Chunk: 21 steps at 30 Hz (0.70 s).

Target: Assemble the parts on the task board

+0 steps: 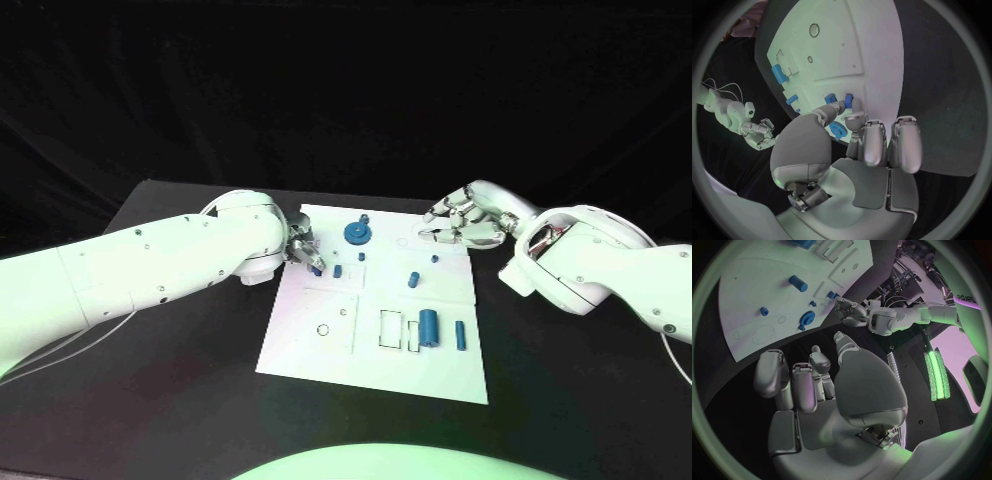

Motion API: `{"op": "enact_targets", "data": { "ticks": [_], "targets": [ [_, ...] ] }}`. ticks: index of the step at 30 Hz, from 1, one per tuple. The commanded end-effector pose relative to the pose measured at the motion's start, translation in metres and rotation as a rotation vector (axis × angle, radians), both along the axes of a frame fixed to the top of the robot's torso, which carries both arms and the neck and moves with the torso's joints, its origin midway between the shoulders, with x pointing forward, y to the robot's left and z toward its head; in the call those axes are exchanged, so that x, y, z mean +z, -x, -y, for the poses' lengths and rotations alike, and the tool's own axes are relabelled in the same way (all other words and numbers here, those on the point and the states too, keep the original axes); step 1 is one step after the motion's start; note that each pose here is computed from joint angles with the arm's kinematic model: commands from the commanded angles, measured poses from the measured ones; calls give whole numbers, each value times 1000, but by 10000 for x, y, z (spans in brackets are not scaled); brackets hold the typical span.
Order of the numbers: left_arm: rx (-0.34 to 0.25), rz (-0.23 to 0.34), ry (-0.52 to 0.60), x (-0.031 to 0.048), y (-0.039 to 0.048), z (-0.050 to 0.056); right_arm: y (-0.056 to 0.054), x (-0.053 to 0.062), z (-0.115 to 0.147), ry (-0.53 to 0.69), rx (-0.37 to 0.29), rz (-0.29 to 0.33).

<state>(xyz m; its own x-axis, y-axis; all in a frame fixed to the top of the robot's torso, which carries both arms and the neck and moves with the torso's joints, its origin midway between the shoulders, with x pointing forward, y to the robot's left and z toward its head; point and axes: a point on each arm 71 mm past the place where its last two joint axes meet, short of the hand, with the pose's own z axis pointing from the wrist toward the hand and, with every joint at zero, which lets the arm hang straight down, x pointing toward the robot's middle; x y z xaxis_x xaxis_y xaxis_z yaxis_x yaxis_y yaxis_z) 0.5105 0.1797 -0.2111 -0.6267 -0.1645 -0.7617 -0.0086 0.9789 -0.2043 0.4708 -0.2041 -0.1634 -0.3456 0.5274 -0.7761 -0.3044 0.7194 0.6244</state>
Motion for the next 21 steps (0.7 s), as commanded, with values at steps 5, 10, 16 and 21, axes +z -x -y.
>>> {"op": "enact_targets", "data": {
  "ticks": [5, 10, 16, 21],
  "targets": [
    [1, -14, -3, -13, 3, 9, 9, -5, -4, 5, 9, -4],
    [7, -15, -8, -15, 1, 4, 9, -3, -1, 4, 8, -2],
    [16, -17, -14, -18, -5, -8, 9, -2, 1, 4, 6, -1],
    [20, -19, -18, -22, -8, -18, 9, -2, 1, 3, 6, -1]
  ]
}}
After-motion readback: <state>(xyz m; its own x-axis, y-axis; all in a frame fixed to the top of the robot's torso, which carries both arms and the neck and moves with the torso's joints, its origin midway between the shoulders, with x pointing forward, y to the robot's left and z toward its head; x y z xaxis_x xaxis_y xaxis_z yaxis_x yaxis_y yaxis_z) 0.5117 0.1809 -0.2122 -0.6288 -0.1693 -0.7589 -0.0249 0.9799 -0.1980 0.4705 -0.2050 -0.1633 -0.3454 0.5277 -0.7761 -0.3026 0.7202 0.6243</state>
